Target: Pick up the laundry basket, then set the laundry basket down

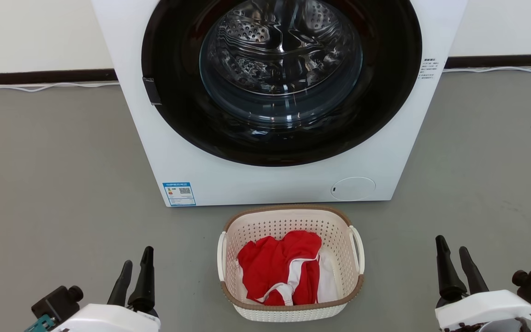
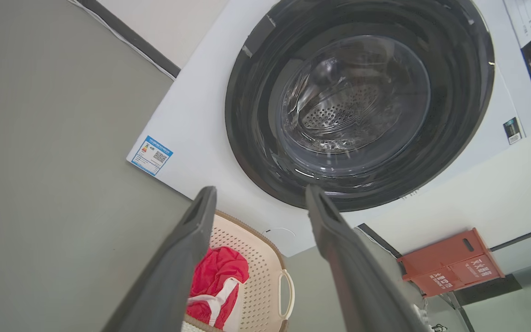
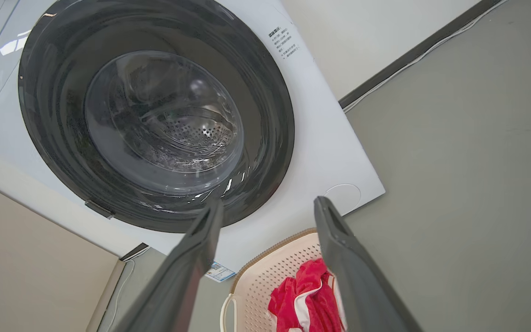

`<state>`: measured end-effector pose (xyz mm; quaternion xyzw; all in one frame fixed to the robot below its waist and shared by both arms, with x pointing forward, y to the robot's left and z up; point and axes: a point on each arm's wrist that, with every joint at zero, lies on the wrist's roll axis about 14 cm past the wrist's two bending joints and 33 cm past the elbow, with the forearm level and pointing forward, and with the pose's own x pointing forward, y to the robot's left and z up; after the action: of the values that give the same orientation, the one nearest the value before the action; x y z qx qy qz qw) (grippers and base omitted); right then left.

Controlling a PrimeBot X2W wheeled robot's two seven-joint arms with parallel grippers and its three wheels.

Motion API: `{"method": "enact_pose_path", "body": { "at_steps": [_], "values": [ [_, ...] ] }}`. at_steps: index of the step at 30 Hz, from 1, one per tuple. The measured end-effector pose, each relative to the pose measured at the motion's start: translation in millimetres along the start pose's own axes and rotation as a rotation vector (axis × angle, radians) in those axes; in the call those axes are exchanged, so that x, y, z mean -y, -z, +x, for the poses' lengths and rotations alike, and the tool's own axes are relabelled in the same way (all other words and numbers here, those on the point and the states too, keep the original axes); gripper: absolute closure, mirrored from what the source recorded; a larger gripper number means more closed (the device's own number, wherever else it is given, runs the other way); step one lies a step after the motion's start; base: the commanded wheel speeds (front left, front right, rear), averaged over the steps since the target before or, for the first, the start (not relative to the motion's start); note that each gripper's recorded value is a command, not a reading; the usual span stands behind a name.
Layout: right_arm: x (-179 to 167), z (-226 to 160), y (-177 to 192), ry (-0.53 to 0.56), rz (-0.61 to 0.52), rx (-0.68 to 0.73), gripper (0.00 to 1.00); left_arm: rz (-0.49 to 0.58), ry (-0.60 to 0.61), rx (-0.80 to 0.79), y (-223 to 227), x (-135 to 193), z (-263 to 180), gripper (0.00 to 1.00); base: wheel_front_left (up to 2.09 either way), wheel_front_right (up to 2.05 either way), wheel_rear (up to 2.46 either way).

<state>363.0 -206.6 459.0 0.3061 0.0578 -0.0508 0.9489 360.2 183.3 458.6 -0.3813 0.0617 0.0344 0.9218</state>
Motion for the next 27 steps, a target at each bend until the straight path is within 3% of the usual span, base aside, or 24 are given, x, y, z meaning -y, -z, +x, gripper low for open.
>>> {"method": "enact_pose_path", "body": {
  "at_steps": [27],
  "values": [
    [4.0,-1.5,1.3,-0.019,-0.365,0.009,0.0,0.418,-0.025,-0.017,11.5,-8.6,-2.5,0.0,0.0,0.0,0.0]
  ]
}}
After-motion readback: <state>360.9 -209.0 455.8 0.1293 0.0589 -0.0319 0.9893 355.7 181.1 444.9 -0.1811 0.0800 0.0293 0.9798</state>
